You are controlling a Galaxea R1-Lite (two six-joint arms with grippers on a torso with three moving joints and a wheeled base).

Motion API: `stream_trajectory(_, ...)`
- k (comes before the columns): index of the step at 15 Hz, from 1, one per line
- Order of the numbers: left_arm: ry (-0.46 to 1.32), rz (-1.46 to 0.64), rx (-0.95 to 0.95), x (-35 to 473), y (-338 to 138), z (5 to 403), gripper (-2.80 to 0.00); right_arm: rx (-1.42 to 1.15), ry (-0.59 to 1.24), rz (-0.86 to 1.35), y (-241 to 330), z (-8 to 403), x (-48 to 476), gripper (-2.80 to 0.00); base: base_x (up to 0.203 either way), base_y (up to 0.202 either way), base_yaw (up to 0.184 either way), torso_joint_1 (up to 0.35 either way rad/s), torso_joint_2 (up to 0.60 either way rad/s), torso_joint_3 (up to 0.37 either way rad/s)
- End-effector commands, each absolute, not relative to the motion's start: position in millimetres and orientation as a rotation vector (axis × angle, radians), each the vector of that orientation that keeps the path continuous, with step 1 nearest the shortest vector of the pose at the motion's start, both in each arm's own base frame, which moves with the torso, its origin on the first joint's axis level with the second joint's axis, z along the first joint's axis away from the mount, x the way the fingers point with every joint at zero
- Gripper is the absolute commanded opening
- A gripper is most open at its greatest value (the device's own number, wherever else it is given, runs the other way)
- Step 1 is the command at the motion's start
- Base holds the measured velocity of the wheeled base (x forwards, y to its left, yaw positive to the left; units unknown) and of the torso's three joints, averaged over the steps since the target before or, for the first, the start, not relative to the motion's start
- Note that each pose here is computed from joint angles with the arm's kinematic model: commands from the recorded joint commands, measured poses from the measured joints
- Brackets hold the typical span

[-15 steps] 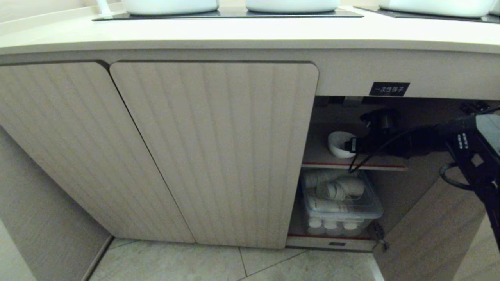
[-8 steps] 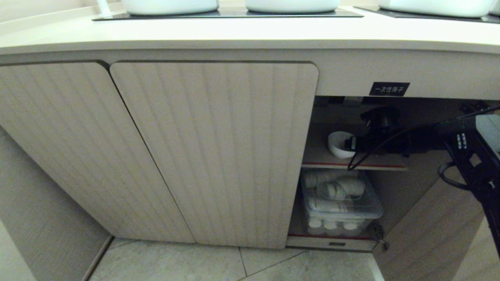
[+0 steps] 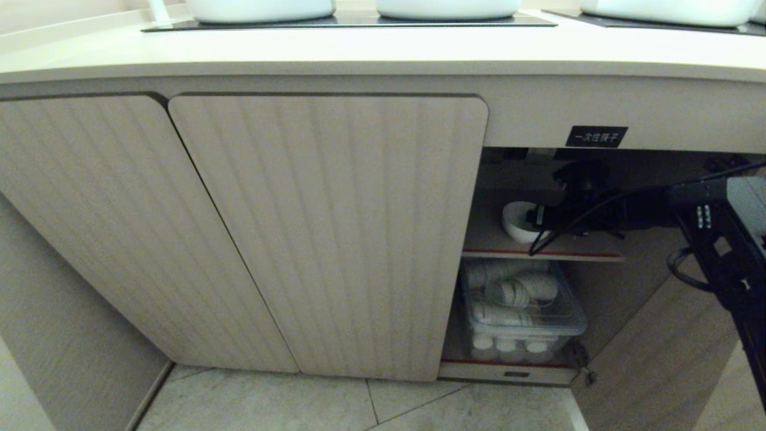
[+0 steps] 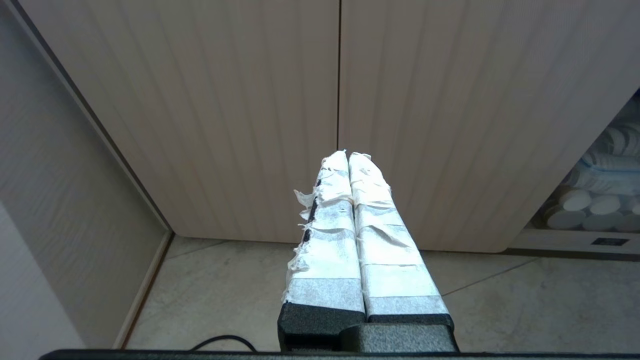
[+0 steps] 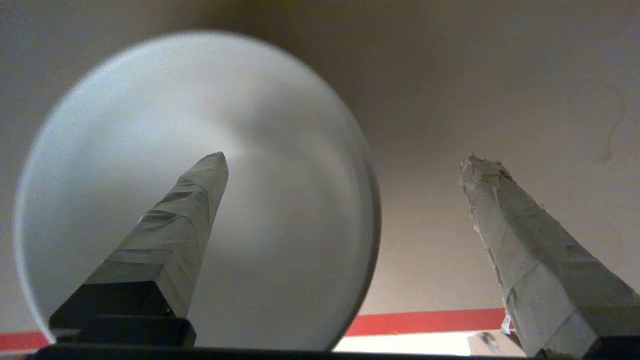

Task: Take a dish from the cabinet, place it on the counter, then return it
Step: Take the bowl from the cabinet

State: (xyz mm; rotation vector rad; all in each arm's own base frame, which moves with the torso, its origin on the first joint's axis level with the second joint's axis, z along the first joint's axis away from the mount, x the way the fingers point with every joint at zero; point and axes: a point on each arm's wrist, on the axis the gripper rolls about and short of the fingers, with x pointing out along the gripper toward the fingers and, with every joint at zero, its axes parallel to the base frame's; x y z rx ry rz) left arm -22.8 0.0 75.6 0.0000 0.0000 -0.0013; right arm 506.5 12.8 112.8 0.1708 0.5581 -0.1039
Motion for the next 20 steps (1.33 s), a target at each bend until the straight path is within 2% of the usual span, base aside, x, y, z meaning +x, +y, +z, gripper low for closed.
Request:
stream_trajectory(1,0.0,-0.002,0.0,-22.8,0.0,75.5,-2.8,0.182,0.556,-0.107,13.1,112.0,508.1,0.0,0.0,0.0,0.0,0.0,0.0,0.0)
stream_trajectory(8,0.0,0.0,0.0,-22.8,0.0,75.5,-2.8,0.232,0.58,-0.126,13.1,112.7,506.7,0.0,0.0,0.0,0.0,0.0,0.0,0.0)
stream_trajectory(11,-0.001,-0.001,0.0,-22.9,0.0,75.7,-2.8,0.26,0.571,-0.034,14.4,117.3,507.2,0.0,0.0,0.0,0.0,0.0,0.0,0.0)
stream_trajectory(20,-0.001,0.0,0.0,-22.9,0.0,75.9,-2.8,0.252,0.588,-0.028,13.0,115.3,506.6,0.0,0.0,0.0,0.0,0.0,0.0,0.0)
